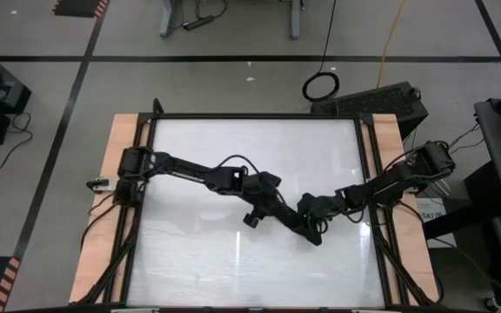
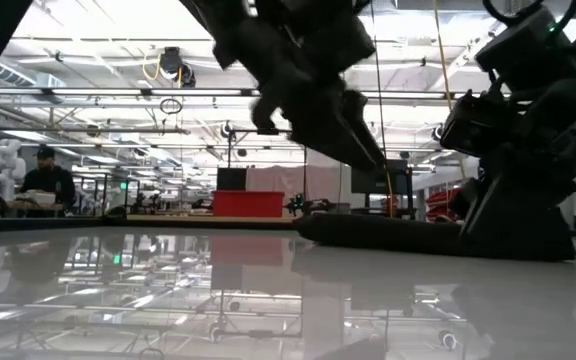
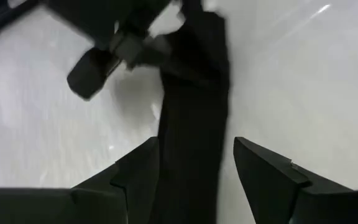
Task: Roll towel
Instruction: Roll the black towel
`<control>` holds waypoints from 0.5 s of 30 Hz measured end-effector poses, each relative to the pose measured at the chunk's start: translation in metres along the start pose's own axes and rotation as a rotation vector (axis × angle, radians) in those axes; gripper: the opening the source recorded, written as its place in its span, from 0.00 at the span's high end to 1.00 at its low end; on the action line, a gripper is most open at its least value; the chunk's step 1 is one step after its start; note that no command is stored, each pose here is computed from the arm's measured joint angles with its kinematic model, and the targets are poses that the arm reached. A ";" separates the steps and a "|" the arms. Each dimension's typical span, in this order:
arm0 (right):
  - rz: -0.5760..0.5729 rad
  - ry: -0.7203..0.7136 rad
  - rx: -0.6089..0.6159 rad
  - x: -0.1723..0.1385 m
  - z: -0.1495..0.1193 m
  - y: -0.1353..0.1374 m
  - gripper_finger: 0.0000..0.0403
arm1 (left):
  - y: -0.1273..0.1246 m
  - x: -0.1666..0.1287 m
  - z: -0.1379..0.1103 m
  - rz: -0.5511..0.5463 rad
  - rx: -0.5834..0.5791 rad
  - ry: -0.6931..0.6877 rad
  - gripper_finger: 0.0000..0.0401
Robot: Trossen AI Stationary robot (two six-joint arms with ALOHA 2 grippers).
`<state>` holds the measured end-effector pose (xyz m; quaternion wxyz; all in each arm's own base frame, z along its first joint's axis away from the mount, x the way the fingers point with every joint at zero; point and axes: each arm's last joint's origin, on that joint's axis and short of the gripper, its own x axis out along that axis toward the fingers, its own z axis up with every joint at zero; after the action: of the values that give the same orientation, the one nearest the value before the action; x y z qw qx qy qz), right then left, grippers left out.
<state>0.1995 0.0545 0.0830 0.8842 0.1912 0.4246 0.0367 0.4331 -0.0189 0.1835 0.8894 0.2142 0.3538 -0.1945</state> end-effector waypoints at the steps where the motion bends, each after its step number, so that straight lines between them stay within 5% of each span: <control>1: -0.001 -0.008 0.001 0.000 0.001 -0.001 0.80 | 0.003 0.005 -0.004 0.012 -0.006 0.012 0.47; 8: -0.025 -0.036 0.010 0.000 0.005 -0.006 0.80 | 0.028 0.031 -0.051 0.088 -0.090 0.164 0.47; 15: -0.045 -0.092 0.014 -0.001 0.015 -0.014 0.80 | 0.049 0.026 -0.078 0.088 -0.164 0.225 0.47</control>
<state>0.2091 0.0365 0.0873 0.9020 0.1893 0.3879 0.0050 0.4324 0.0574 0.1252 0.8664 0.1766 0.4562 -0.1003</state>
